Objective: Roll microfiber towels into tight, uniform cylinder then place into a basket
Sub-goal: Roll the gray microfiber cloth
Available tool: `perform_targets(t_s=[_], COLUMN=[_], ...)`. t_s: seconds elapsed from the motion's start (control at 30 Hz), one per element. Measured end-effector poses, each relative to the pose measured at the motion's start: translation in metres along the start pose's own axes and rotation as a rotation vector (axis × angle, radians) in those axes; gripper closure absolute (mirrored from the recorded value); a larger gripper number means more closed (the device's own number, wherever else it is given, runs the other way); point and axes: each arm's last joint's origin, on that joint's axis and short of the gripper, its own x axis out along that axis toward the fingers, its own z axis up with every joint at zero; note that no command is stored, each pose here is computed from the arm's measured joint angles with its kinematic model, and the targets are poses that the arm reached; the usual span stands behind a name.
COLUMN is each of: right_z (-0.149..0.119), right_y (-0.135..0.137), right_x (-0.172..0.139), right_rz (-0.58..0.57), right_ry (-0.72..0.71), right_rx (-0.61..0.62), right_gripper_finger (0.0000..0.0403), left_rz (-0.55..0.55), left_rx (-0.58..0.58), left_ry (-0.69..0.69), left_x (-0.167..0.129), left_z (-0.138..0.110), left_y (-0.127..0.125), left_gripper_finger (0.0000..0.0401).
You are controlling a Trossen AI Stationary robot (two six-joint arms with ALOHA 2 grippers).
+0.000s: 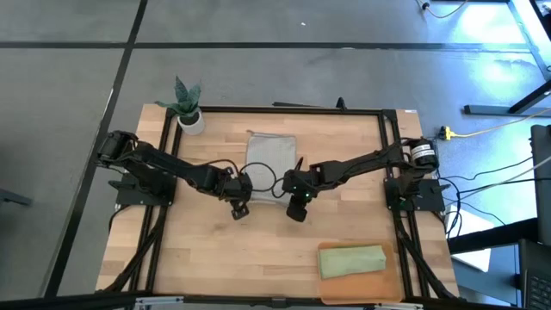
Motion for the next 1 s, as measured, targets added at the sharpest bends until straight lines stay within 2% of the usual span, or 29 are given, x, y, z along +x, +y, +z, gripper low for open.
perform_targets(t_s=[0.3,0.8,1.0], right_z=[0.005,0.005,0.006], right_y=[-0.014,-0.022,-0.025], right_x=[-0.011,-0.010,-0.007], right_rz=[-0.189,-0.354,-0.360], right_ry=[-0.088,-0.132,-0.127], right_rx=[0.119,0.054,0.042], right_gripper_finger=[0.0393,0.0393,0.0393], left_rz=[0.074,0.126,0.119], left_rx=[-0.046,-0.057,-0.064], left_ry=[-0.055,-0.086,-0.042], left_x=[0.003,0.020,0.030], left_z=[0.009,0.017,0.017], left_y=[0.012,0.017,0.020], left_gripper_finger=[0.0401,0.0401,0.0400])
